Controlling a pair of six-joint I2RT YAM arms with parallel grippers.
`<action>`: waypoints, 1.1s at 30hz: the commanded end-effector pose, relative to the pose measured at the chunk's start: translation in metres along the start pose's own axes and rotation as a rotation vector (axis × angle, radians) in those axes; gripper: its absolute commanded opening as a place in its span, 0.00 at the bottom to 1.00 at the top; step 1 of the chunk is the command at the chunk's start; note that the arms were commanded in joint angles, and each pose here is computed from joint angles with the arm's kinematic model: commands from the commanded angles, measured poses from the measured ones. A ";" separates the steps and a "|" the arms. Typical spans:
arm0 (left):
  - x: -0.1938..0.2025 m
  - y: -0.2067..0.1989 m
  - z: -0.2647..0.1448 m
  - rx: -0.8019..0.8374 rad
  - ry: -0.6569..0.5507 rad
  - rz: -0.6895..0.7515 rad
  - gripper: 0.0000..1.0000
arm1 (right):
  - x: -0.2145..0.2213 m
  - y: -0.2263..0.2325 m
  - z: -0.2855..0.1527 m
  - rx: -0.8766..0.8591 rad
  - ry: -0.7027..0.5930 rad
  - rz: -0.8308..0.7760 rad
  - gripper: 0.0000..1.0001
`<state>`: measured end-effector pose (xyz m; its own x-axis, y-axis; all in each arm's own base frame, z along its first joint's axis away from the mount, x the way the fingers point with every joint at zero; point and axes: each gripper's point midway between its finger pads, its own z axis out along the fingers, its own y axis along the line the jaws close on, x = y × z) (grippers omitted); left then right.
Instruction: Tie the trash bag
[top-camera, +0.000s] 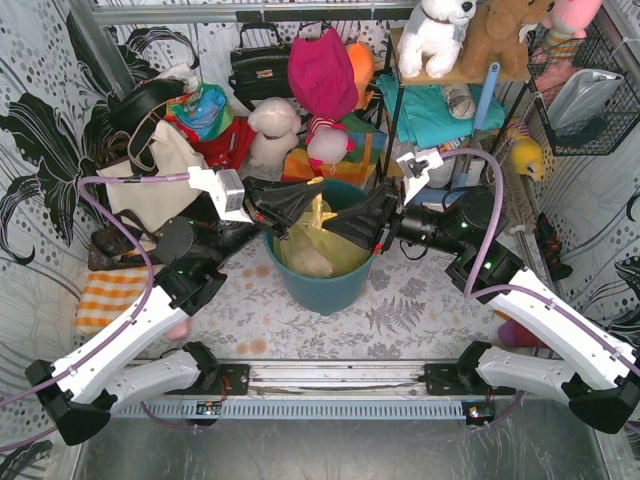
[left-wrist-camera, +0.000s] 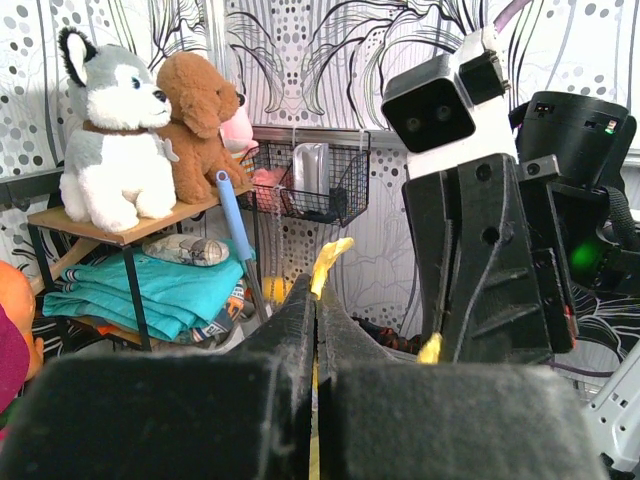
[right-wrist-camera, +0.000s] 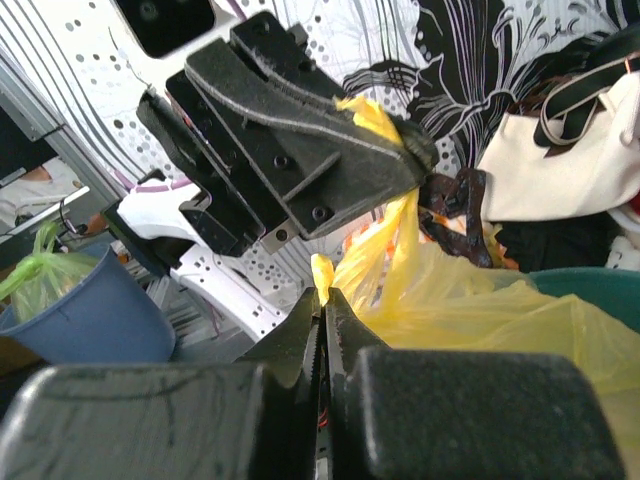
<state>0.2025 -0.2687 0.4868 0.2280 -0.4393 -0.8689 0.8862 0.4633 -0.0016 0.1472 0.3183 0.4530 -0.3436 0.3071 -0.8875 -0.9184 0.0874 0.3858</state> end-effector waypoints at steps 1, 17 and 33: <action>-0.011 0.006 0.003 -0.020 -0.030 0.034 0.00 | 0.002 0.009 0.000 -0.020 0.027 -0.037 0.00; -0.034 -0.028 -0.006 0.139 -0.076 0.039 0.00 | -0.073 -0.048 -0.002 0.410 -0.204 -0.040 0.00; -0.068 -0.072 0.033 0.475 -0.104 0.085 0.00 | -0.116 -0.031 0.126 0.132 -0.064 -0.027 0.00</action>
<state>0.1498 -0.2970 0.5404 0.2781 -0.4614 -0.8425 0.9601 0.1589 0.2299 0.2674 0.3846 0.5547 -0.2566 0.4051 -0.8775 -0.8336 0.3667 0.4130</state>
